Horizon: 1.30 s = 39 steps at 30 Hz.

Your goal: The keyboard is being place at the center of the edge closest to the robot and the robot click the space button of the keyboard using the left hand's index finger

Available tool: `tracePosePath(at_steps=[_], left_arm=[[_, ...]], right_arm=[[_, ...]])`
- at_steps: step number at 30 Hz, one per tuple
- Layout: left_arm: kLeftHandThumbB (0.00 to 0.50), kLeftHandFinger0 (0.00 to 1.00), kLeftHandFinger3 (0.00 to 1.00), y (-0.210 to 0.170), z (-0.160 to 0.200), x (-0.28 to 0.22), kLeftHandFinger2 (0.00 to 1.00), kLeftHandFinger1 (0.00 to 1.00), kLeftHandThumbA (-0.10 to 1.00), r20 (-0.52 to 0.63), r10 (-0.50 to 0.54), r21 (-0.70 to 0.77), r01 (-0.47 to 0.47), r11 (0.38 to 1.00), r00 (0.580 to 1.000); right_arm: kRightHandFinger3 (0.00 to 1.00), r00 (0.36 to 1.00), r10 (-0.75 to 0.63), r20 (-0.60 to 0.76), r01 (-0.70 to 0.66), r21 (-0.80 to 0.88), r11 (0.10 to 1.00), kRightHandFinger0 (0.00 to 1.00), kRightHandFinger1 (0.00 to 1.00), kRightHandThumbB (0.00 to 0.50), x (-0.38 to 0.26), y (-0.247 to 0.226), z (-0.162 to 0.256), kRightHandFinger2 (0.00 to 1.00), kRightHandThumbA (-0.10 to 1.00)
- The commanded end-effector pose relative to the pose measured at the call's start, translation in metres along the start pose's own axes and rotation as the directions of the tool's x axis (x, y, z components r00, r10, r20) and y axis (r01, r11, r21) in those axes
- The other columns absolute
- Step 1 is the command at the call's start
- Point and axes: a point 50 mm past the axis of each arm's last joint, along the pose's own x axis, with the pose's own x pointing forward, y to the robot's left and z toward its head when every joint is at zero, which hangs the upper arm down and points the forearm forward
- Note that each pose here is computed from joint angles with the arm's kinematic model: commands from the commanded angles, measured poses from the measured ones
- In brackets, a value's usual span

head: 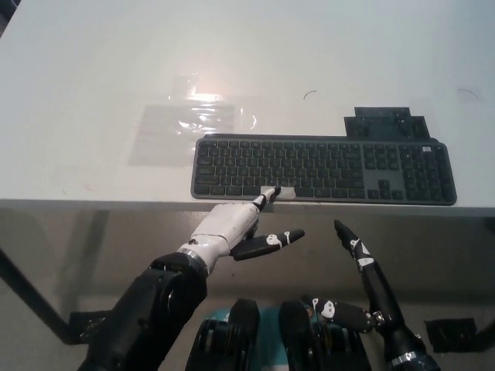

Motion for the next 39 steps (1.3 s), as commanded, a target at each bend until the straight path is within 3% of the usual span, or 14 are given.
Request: tracePosePath(at_steps=[1,7,14,18,20,22,26,31,32,33,34,35,36,39], left_arm=[[0.446,0.00,1.00,-0.024,0.010,-0.016,0.02,0.03,1.00,0.034,-0.077,0.008,0.077,0.997,0.996],[0.350,0.00,1.00,0.023,0.058,-0.046,0.01,0.03,1.00,0.190,0.060,0.060,-0.073,0.996,0.980],[0.430,0.00,1.00,0.106,0.100,-0.111,0.00,0.00,1.00,0.359,0.314,-0.040,-0.322,0.946,0.879],[0.466,0.00,1.00,0.132,0.108,-0.145,0.00,0.00,1.00,0.407,0.414,-0.092,-0.415,0.905,0.814],[0.499,0.00,1.00,0.140,0.106,-0.162,0.11,0.00,1.00,0.412,0.451,-0.108,-0.449,0.887,0.792],[0.500,0.00,1.00,0.139,0.100,-0.175,0.18,0.00,1.00,0.408,0.485,-0.152,-0.467,0.871,0.773],[0.500,0.00,1.00,0.128,0.080,-0.188,0.00,0.00,1.00,0.352,0.522,-0.238,-0.465,0.853,0.777],[0.465,0.00,1.00,0.094,0.048,-0.194,0.00,0.00,1.00,0.283,0.556,-0.359,-0.451,0.817,0.781],[0.439,0.04,1.00,0.091,0.046,-0.194,0.08,0.06,1.00,0.283,0.558,-0.367,-0.450,0.814,0.780],[0.449,0.01,1.00,0.083,0.039,-0.194,0.07,0.00,1.00,0.268,0.562,-0.396,-0.442,0.805,0.783],[0.422,0.36,1.00,0.071,0.030,-0.195,0.38,0.32,1.00,0.260,0.555,-0.470,-0.399,0.787,0.790],[0.447,0.88,1.00,0.058,0.021,-0.195,0.90,0.79,1.00,0.221,0.530,-0.507,-0.367,0.780,0.819],[0.451,1.00,1.00,0.048,0.015,-0.195,1.00,1.00,1.00,0.191,0.506,-0.517,-0.352,0.781,0.841],[0.461,1.00,1.00,0.023,-0.001,-0.194,1.00,1.00,1.00,0.147,0.436,-0.536,-0.299,0.789,0.888]], right_arm=[[1.00,0.997,0.003,0.076,-0.003,-0.011,1.000,1.00,1.00,0.363,0.010,-0.003,0.011,1.00,1.00],[1.00,0.996,-0.008,0.090,0.009,-0.010,1.000,1.00,1.00,0.423,0.006,-0.003,0.010,1.00,1.00],[1.00,0.995,-0.045,0.093,0.045,0.004,0.999,1.00,1.00,0.376,0.004,-0.003,0.009,1.00,1.00],[1.00,0.995,-0.041,0.088,0.040,0.014,0.999,1.00,1.00,0.388,0.005,0.000,0.009,1.00,1.00],[1.00,0.995,-0.047,0.084,0.044,0.034,0.998,1.00,1.00,0.388,0.004,0.001,0.009,1.00,1.00],[1.00,0.996,-0.045,0.082,0.042,0.036,0.998,1.00,1.00,0.371,0.003,0.002,0.008,1.00,1.00],[1.00,0.996,-0.041,0.082,0.039,0.032,0.999,1.00,1.00,0.365,0.003,0.002,0.008,1.00,1.00],[1.00,0.996,-0.039,0.078,0.037,0.032,0.999,1.00,1.00,0.370,0.002,0.004,0.007,1.00,1.00],[1.00,0.996,-0.041,0.078,0.038,0.031,0.999,1.00,1.00,0.370,0.003,0.003,0.007,1.00,1.00],[1.00,0.996,-0.043,0.080,0.041,0.027,0.999,1.00,1.00,0.371,0.003,0.003,0.008,1.00,1.00],[1.00,0.996,-0.044,0.080,0.042,0.030,0.999,1.00,1.00,0.372,0.002,0.003,0.008,1.00,1.00],[1.00,0.996,-0.045,0.079,0.043,0.034,0.999,1.00,1.00,0.368,0.001,0.004,0.008,1.00,1.00],[1.00,0.996,-0.045,0.079,0.042,0.030,0.999,1.00,1.00,0.360,0.001,0.004,0.008,1.00,1.00],[1.00,0.996,-0.041,0.077,0.039,0.028,0.999,1.00,1.00,0.358,0.001,0.005,0.007,1.00,1.00]])
